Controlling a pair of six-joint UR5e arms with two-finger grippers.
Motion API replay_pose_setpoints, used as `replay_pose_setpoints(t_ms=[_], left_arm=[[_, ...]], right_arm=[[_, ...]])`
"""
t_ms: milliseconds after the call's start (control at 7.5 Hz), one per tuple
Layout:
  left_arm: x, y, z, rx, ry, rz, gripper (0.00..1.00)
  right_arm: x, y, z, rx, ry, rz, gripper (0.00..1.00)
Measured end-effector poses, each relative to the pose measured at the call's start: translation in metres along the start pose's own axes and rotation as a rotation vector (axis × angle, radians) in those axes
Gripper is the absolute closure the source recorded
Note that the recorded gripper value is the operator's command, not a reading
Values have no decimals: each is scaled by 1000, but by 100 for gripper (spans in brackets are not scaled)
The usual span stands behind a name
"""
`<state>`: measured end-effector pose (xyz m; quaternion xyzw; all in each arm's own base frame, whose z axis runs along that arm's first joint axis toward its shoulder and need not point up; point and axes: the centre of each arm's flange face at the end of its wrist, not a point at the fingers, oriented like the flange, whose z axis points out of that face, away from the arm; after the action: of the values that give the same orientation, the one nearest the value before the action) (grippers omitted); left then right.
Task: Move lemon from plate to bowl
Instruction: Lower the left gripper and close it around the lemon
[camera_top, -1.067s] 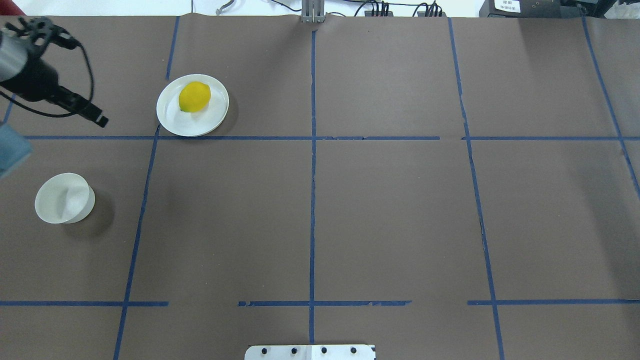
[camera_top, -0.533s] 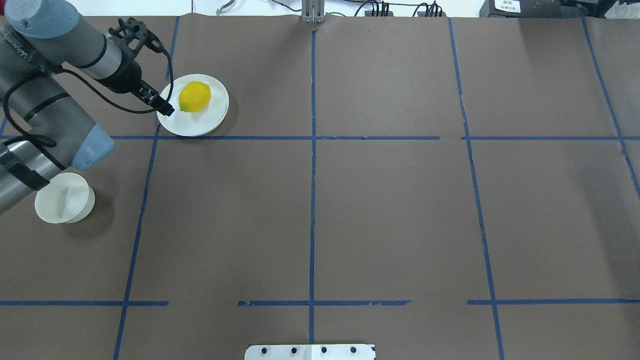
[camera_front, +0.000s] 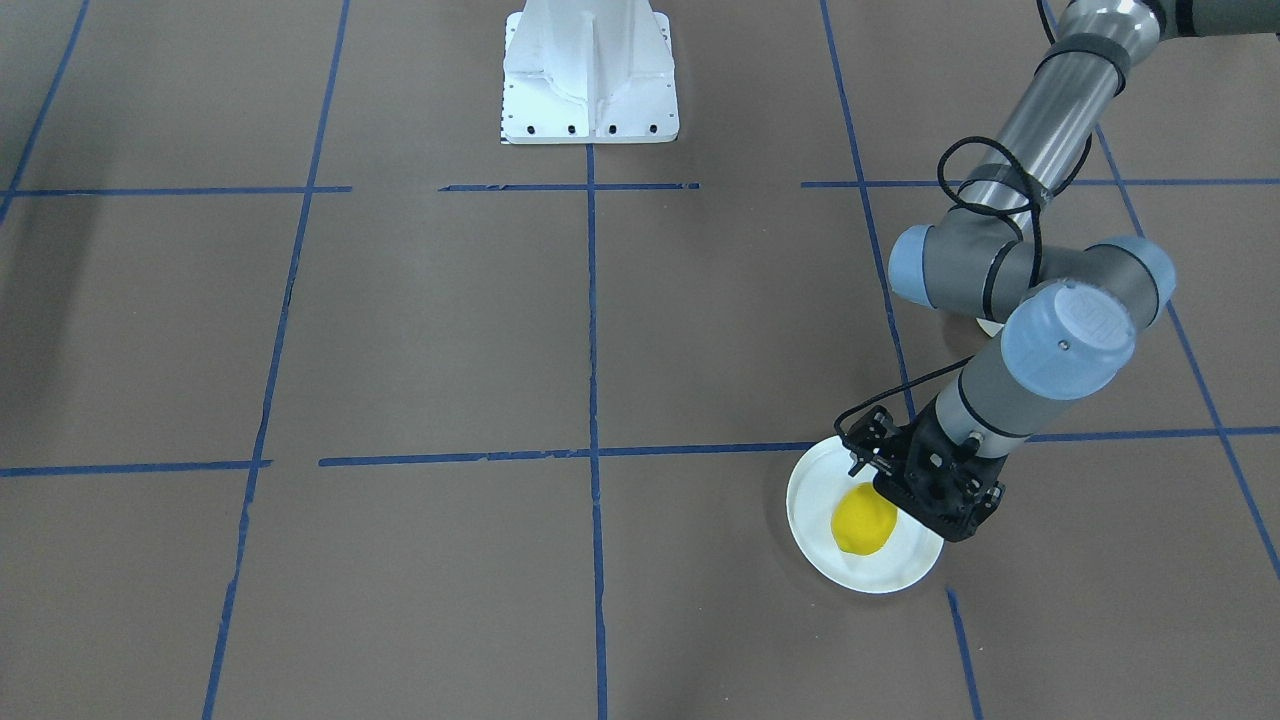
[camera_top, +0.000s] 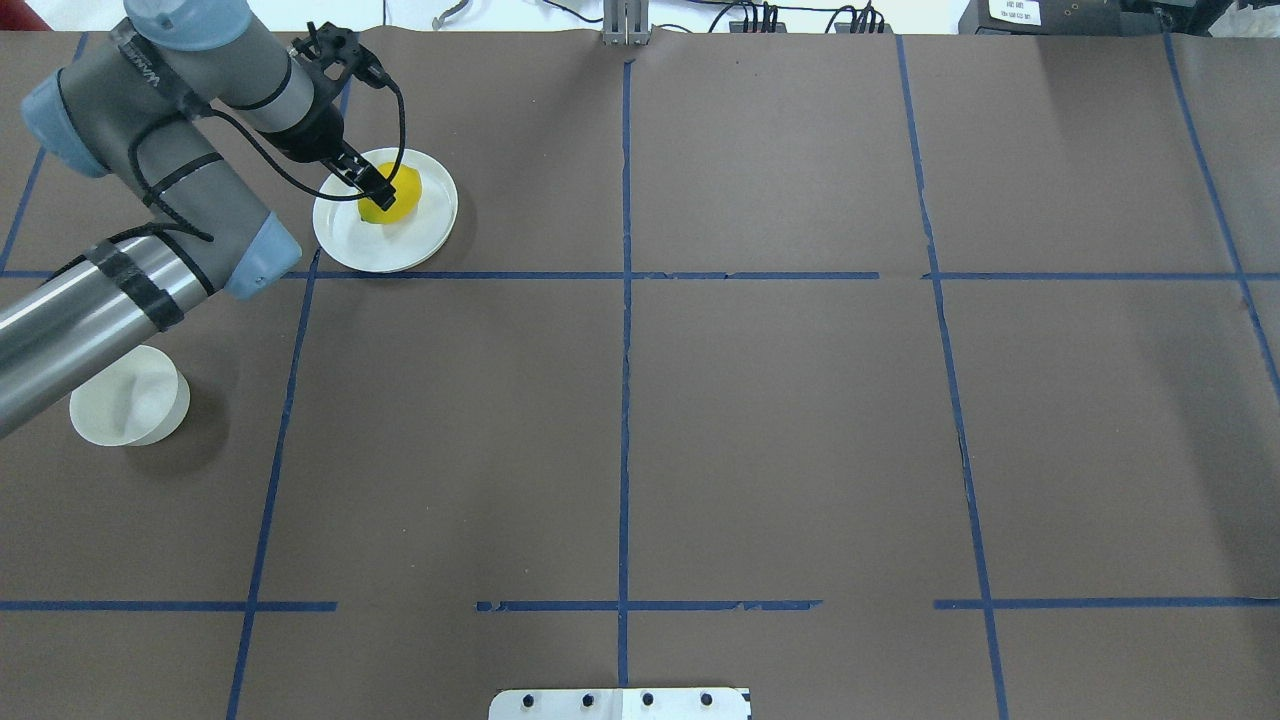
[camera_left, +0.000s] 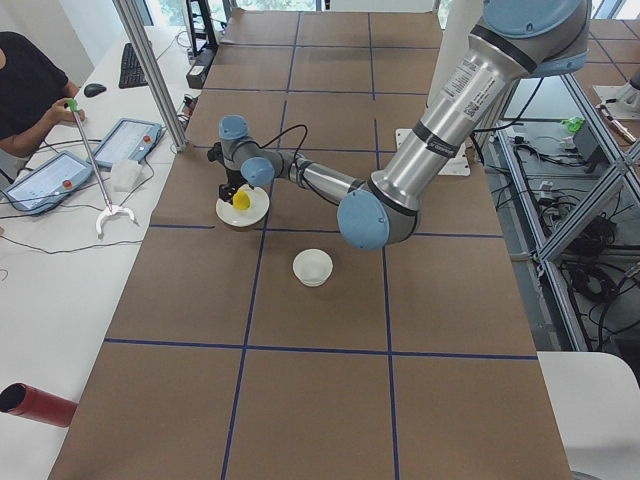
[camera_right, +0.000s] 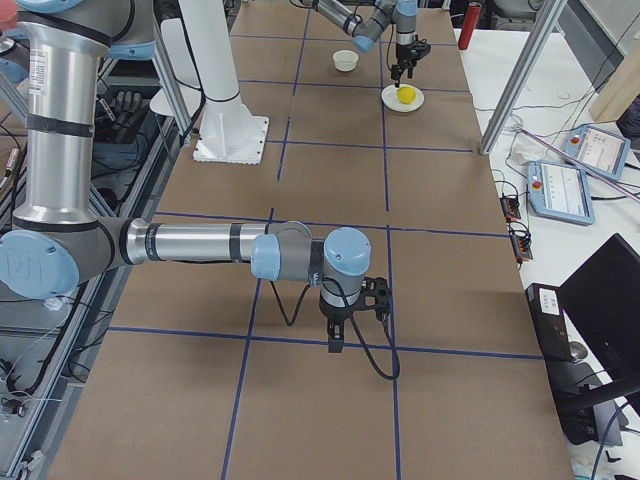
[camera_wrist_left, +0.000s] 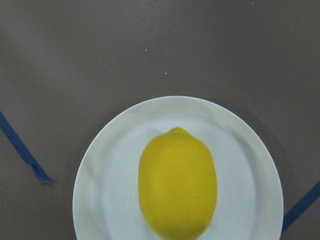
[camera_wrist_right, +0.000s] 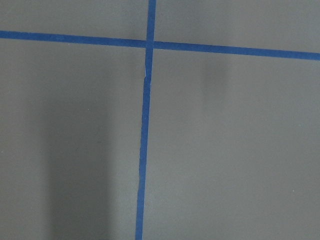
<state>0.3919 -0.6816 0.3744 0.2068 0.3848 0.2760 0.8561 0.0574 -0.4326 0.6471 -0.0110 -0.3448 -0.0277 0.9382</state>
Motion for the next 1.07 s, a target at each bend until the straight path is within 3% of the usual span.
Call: replay_pose_setpoints(t_ms=[667, 800, 1067], left_arm=[[9, -8, 40, -5, -9, 1, 1], [13, -6, 45, -6, -6, 2, 16], [14, -5, 48, -6, -9, 12, 58]], right_arm=[[0, 0, 0, 0, 0, 0, 0], [0, 0, 0, 0, 0, 0, 0], [0, 0, 0, 0, 0, 0, 0]])
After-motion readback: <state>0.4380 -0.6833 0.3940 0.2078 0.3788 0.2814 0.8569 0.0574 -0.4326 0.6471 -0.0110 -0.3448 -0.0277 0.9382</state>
